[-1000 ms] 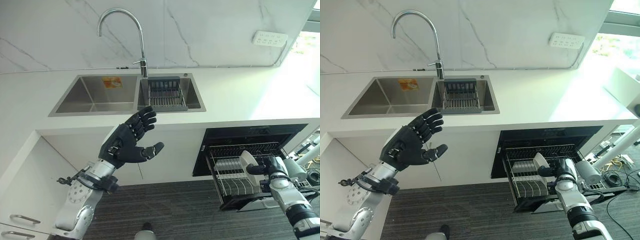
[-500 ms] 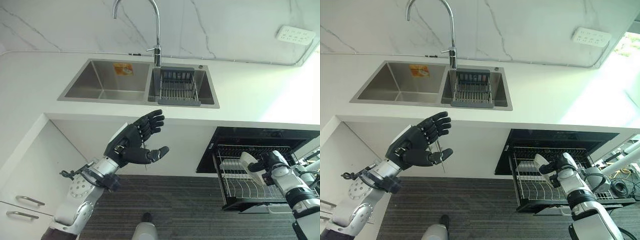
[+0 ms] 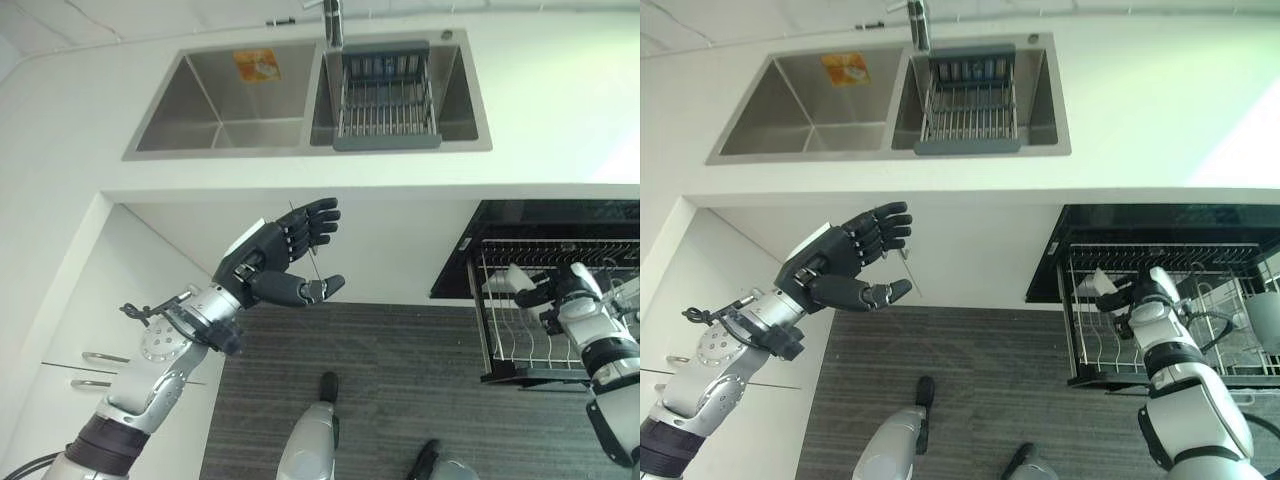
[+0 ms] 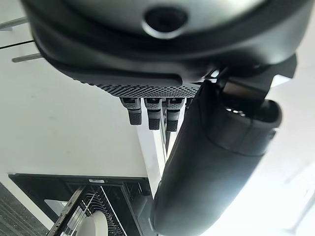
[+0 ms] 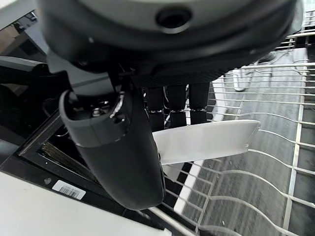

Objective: Place the dishes in the dishwasher.

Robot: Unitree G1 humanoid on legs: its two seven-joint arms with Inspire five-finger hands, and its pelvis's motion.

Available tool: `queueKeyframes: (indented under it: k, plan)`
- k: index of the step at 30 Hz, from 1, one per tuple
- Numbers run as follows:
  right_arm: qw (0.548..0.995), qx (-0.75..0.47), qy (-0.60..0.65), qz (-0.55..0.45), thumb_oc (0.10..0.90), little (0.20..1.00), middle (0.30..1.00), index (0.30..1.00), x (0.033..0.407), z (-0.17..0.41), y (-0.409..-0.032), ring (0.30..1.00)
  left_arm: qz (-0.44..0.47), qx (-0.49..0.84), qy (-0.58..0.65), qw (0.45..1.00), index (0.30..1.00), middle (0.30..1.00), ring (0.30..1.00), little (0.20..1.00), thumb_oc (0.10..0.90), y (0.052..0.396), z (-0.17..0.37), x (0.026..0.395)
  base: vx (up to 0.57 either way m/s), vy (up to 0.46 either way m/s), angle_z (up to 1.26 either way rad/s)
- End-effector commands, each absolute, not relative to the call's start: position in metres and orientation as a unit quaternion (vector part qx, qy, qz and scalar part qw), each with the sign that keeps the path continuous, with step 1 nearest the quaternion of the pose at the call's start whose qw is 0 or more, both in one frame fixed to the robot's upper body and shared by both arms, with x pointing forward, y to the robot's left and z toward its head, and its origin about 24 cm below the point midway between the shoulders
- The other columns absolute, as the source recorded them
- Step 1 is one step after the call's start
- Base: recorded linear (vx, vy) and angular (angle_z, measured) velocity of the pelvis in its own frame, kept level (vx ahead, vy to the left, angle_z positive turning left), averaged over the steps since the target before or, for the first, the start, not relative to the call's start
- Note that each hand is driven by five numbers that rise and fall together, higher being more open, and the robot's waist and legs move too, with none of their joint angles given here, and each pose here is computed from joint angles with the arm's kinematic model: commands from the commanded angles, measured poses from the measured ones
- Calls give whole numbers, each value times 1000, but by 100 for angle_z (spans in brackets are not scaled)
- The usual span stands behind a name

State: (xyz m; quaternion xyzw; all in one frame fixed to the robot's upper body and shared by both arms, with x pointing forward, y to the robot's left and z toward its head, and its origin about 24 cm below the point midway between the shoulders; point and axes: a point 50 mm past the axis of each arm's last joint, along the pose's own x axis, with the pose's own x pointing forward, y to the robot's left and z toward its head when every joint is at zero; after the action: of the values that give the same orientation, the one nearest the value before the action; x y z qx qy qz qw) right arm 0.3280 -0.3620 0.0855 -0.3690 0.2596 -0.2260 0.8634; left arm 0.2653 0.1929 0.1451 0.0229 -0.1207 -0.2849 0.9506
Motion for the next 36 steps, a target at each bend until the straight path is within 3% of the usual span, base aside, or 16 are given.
queueKeyframes:
  k: [1, 7, 8, 9, 10, 25, 36]
  plan:
    - [860, -404, 175, -257, 400, 300, 300, 300, 340, 138, -371, 300, -279, 1, -290, 915, 900, 900, 900, 900, 800, 191, 206, 258, -71, 36, 7]
    - [865, -400, 168, -254, 400, 300, 300, 300, 340, 138, -371, 300, -271, -4, -302, 914, 900, 900, 900, 900, 800, 192, 209, 256, -62, 49, -1]
    - [866, -396, 168, -255, 538, 507, 507, 507, 340, 138, -372, 507, -270, -5, -304, 914, 900, 900, 900, 900, 800, 192, 210, 256, -63, 45, 0]
    - [867, -393, 170, -256, 595, 592, 592, 592, 340, 138, -372, 592, -270, -6, -305, 913, 900, 900, 900, 900, 800, 191, 210, 256, -61, 43, 0]
    - [867, -390, 174, -257, 800, 900, 900, 900, 339, 138, -374, 900, -269, -7, -307, 913, 900, 900, 900, 900, 800, 191, 210, 256, -50, 39, 0]
    - [886, -315, 224, -255, 800, 900, 900, 900, 321, 111, -384, 900, -277, -13, -297, 914, 900, 900, 900, 900, 800, 186, 200, 252, -11, 10, -2]
    - [917, -257, 228, -201, 800, 900, 900, 900, 309, 91, -363, 900, -266, -6, -274, 924, 900, 900, 900, 900, 800, 189, 184, 244, 42, 3, -16]
